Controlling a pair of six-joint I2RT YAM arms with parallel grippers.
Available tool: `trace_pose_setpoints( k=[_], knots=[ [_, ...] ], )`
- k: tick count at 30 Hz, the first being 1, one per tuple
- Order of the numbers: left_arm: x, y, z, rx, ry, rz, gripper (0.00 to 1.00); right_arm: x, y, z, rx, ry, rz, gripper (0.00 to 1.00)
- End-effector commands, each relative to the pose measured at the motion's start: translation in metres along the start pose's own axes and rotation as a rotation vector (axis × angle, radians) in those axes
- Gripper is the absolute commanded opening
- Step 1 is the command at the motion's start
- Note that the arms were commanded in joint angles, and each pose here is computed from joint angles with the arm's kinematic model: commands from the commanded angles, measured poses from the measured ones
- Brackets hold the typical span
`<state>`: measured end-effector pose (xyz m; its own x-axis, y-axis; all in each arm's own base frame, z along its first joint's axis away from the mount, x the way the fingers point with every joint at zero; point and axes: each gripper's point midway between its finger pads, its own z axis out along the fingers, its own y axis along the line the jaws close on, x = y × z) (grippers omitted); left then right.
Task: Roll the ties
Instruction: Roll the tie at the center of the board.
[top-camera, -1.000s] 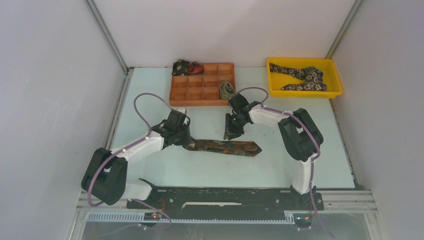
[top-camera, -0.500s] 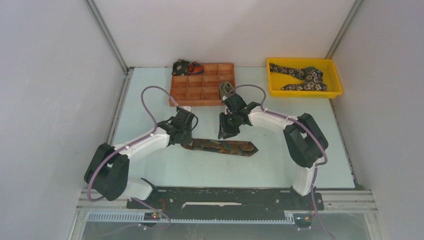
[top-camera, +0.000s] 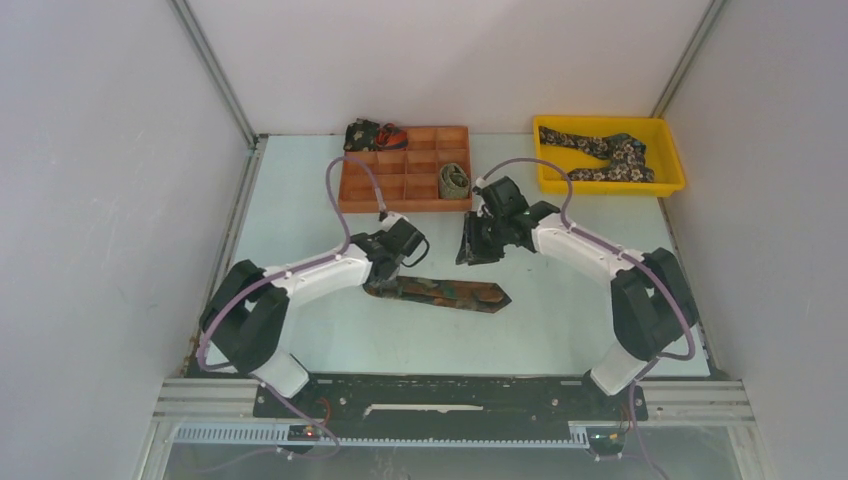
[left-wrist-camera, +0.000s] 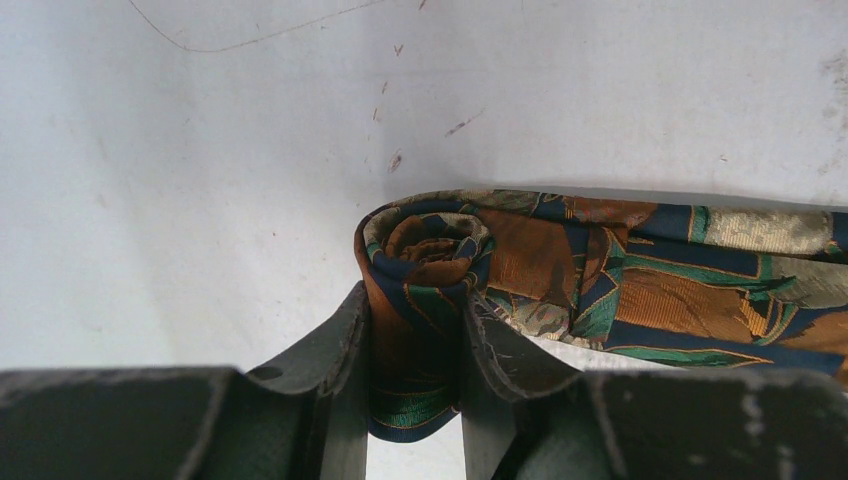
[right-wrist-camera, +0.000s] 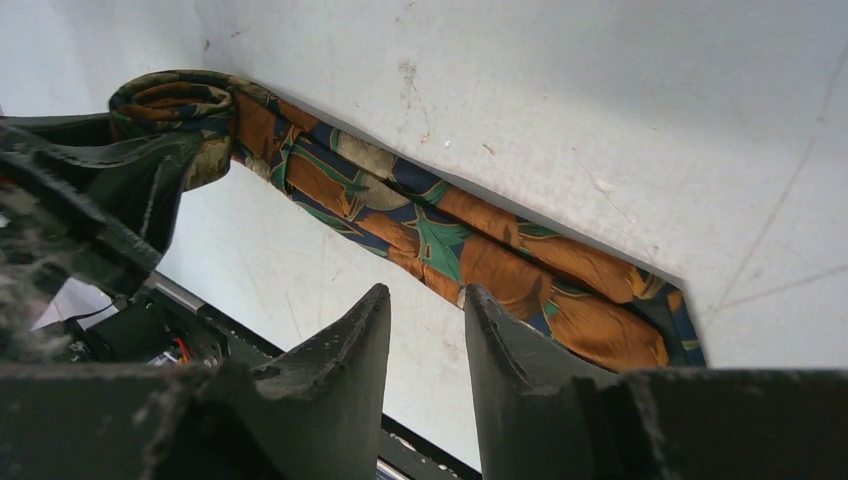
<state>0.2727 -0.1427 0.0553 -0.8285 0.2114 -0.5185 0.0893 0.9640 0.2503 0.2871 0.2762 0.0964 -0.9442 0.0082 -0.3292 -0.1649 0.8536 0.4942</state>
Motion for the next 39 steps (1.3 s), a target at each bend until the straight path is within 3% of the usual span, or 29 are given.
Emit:
trace_pose_setpoints(
  k=[1, 9, 18, 22, 29, 39],
  knots=[
    [-0.014, 0.002, -0.005, -0.109, -0.034, 0.092, 0.13, -0.011, -0.003, -0.025, -0.005, -0.072, -0.021, 0.37],
    [-0.006, -0.026, 0.003, -0.151, 0.018, 0.243, 0.13, -0.011, -0.011, -0.042, -0.013, -0.099, -0.006, 0.37],
    [0.006, -0.053, 0.006, -0.115, 0.054, 0.309, 0.16, -0.011, -0.014, -0.052, -0.014, -0.113, 0.001, 0.37],
    [0.009, -0.065, 0.006, -0.082, 0.07, 0.317, 0.24, -0.011, -0.013, -0.054, -0.019, -0.118, 0.002, 0.37],
    [0.007, -0.07, -0.005, -0.047, 0.06, 0.301, 0.47, -0.011, -0.01, -0.056, -0.034, -0.119, 0.005, 0.37],
    [-0.008, -0.071, -0.03, 0.027, 0.011, 0.245, 0.58, -0.015, 0.002, -0.054, -0.076, -0.13, 0.018, 0.38]
  ],
)
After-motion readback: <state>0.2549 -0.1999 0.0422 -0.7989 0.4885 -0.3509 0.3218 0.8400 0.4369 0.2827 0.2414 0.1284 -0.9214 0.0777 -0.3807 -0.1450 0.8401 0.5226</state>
